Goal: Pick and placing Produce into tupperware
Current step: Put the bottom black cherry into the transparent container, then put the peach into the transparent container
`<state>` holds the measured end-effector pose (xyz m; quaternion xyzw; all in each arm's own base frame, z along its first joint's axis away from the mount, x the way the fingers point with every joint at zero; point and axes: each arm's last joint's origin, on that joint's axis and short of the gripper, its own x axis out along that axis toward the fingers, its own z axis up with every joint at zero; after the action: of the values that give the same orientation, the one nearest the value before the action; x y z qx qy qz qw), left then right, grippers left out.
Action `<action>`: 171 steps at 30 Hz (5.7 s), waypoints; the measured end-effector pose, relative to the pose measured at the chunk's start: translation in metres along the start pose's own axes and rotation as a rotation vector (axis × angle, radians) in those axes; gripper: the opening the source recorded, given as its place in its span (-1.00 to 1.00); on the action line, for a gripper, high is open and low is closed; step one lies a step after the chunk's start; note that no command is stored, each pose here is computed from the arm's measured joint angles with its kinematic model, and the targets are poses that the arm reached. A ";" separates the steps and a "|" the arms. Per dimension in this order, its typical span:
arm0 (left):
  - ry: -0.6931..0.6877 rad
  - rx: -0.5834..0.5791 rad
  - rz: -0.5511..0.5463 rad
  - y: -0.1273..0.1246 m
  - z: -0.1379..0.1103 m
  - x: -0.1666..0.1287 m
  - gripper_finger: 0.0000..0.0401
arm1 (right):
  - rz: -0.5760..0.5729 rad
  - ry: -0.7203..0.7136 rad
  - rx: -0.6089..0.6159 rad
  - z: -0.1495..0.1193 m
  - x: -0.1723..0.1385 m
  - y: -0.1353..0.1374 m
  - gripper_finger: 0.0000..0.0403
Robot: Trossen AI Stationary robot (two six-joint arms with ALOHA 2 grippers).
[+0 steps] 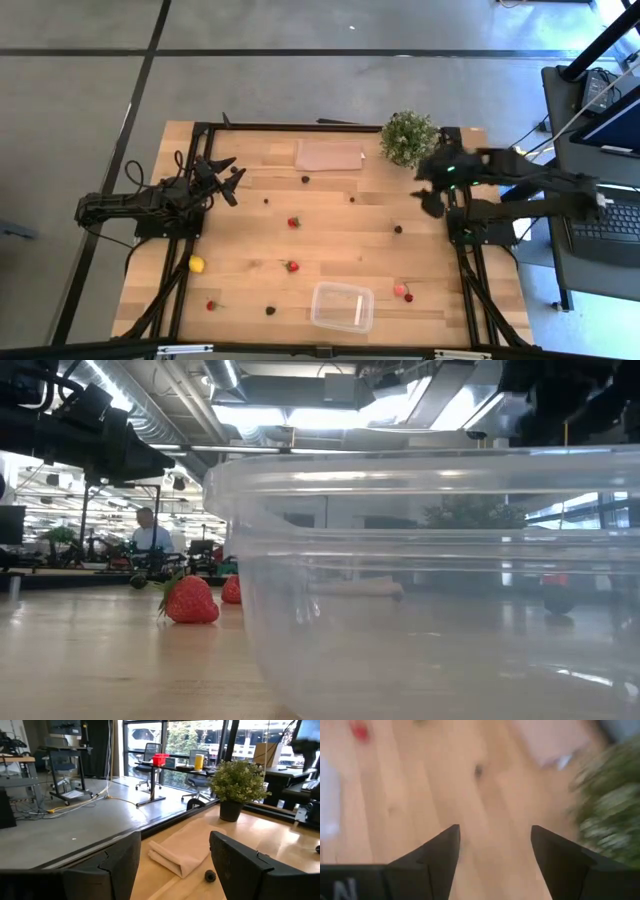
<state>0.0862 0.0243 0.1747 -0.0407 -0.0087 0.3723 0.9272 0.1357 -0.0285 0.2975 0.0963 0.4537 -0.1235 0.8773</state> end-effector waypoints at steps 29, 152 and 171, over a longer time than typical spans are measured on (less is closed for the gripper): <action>0.004 0.003 0.000 0.000 0.000 0.000 0.14 | -0.004 0.307 -0.069 -0.064 0.129 0.059 0.22; 0.001 0.000 -0.009 0.000 0.000 0.000 0.14 | 0.143 0.388 -0.551 0.025 0.150 0.308 0.09; 0.003 0.003 0.000 0.000 0.000 0.000 0.14 | 0.022 0.222 -0.249 -0.028 0.035 0.229 0.13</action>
<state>0.0862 0.0242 0.1744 -0.0400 -0.0069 0.3720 0.9273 0.2028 0.1928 0.2658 0.0048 0.5584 -0.0451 0.8283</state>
